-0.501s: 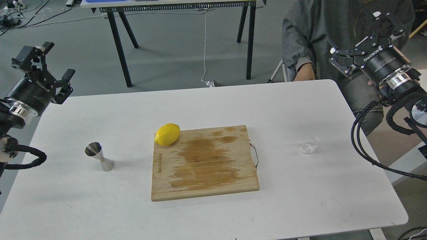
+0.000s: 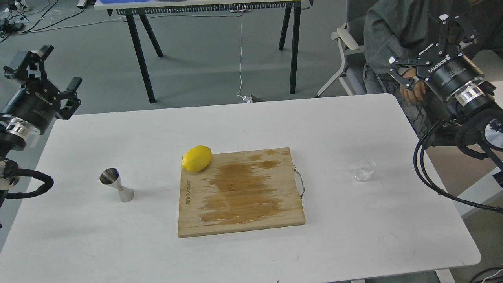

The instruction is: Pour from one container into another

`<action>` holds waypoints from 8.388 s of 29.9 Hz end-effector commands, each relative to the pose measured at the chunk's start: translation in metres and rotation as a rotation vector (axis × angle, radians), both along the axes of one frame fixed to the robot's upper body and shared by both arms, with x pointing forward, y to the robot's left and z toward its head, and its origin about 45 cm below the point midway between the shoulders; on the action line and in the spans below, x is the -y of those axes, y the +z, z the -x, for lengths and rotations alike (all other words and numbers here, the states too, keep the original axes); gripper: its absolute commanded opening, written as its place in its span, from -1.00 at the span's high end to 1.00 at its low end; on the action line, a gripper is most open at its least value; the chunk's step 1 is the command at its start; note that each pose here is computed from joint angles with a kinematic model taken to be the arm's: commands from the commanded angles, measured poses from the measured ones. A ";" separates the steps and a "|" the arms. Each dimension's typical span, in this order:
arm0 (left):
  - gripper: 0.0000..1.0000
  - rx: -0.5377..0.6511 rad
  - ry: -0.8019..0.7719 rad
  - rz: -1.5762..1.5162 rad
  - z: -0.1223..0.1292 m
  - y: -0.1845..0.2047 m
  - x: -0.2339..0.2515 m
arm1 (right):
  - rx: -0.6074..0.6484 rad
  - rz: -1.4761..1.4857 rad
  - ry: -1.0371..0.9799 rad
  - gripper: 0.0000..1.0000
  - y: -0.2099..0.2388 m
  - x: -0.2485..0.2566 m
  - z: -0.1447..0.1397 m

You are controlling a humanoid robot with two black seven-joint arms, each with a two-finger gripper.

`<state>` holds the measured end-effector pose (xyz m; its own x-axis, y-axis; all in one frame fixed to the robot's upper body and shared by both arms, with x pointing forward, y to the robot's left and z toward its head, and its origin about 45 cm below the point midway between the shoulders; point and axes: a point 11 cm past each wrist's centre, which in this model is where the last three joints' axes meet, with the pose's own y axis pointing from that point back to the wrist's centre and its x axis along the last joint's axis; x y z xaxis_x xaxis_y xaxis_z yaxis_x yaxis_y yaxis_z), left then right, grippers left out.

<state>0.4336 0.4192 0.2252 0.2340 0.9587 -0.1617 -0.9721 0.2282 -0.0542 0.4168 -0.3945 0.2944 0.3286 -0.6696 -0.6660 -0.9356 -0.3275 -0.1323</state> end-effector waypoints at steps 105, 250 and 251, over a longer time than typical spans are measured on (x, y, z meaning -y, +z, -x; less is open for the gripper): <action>0.30 0.012 -0.288 -1.587 0.132 -0.202 0.036 | -0.005 0.015 -0.060 -0.98 0.001 0.025 0.002; -0.94 0.638 -0.736 -1.412 0.119 -0.183 0.307 | -0.181 0.068 -0.021 -0.98 -0.058 0.008 -0.003; -0.94 0.635 -0.737 -1.411 0.120 -0.184 0.307 | -0.180 0.068 -0.020 -0.98 -0.057 0.008 -0.003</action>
